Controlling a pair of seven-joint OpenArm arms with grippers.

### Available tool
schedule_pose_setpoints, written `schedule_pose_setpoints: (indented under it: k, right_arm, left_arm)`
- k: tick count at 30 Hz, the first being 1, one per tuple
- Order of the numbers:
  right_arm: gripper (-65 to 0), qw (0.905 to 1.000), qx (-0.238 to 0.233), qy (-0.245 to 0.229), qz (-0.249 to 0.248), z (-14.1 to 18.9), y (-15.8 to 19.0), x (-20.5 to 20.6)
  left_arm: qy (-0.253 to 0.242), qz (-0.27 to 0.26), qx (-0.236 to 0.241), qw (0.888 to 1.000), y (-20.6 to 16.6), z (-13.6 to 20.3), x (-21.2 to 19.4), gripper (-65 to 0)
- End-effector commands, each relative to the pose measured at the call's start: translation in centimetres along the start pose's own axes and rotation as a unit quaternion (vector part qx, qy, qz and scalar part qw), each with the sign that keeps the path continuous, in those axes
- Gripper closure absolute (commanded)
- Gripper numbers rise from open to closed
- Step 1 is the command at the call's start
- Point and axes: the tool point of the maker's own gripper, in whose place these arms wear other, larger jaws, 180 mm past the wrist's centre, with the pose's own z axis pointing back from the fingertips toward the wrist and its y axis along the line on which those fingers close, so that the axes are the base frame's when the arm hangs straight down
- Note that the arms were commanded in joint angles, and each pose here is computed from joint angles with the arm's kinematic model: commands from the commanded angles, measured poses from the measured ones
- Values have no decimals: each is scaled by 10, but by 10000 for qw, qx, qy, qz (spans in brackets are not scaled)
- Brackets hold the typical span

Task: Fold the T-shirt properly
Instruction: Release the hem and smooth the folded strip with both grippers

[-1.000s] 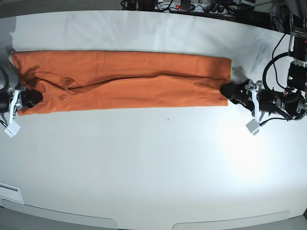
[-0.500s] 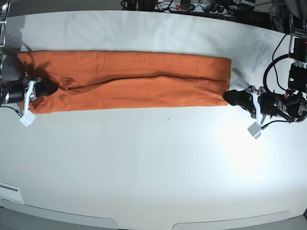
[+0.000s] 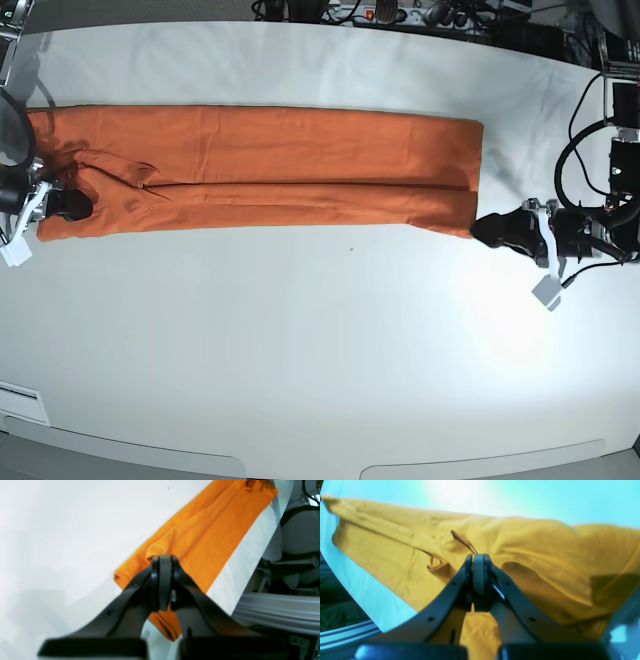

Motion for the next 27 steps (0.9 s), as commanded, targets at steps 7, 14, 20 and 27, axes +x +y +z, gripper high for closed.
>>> schedule_pose_setpoints:
  k: [7,14,20,27]
  right_arm:
    - [0,9999,-49,-60,69,9,-2,4]
    - [0,9999,-46,-67,70,10,-1,5]
    - [0,10000,-50,-47,72,10,-2,4]
    - [0,10000,-51,32,69,10,-2,1]
  left_arm:
    - [190,-39,-140,9997,-14,-2,-21,0]
    - [291,-7,-187,9994,-17,-5,-33,0]
    - [292,25,-166,9994,-17,-4,-31,0]
    - [368,-48,-45,9993,-12,5,-33,0]
